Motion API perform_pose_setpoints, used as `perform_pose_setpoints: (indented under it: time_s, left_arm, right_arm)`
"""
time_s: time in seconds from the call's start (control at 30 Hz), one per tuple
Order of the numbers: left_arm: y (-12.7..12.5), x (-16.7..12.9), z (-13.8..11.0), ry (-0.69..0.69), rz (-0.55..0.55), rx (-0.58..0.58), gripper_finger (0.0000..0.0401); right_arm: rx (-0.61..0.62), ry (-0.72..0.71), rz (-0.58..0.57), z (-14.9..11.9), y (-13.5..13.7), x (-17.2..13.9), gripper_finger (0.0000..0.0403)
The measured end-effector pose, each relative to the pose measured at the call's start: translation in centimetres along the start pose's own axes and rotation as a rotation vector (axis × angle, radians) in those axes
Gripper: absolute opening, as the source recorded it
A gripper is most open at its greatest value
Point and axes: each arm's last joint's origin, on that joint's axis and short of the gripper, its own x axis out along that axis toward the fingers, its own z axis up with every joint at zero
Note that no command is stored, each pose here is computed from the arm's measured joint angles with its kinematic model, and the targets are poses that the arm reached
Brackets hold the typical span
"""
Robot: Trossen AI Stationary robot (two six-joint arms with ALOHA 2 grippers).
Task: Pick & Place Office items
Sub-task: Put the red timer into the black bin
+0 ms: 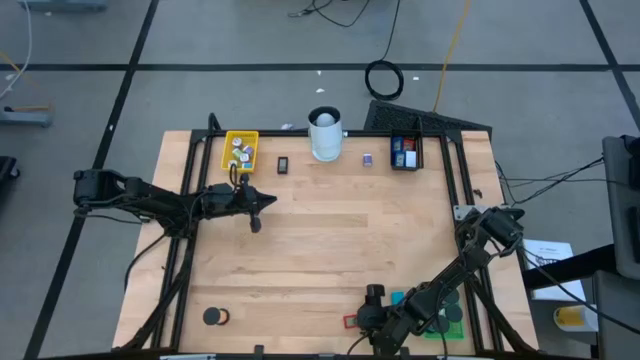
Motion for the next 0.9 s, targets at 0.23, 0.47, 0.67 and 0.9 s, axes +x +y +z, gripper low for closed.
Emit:
perform_pose_setpoints:
  time_s: [0.23, 0.47, 0.67, 0.9]
  left_arm:
    - [0.0, 0.0, 0.0, -0.001, 0.000, -0.001, 0.0028]
    - [0.0, 0.0, 0.0, 0.002, -0.003, -0.060, 0.0028]
    - [-0.2, 0.0, 0.2, -0.010, -0.056, -0.150, 0.0031]
    - [-1.0, 1.3, 2.1, -0.012, -0.215, -0.371, 0.0099]
  right_arm:
    - [-0.023, 0.020, -0.013, 0.4, -0.7, 0.2, 0.0217]
    - [-0.078, 0.048, -0.033, 0.8, -1.7, 0.2, 0.0147]
    - [-0.190, -0.033, -0.316, 2.7, -4.8, -1.3, 0.0147]
    - [-0.145, -0.094, -0.615, 6.8, -12.5, 0.2, 0.0150]
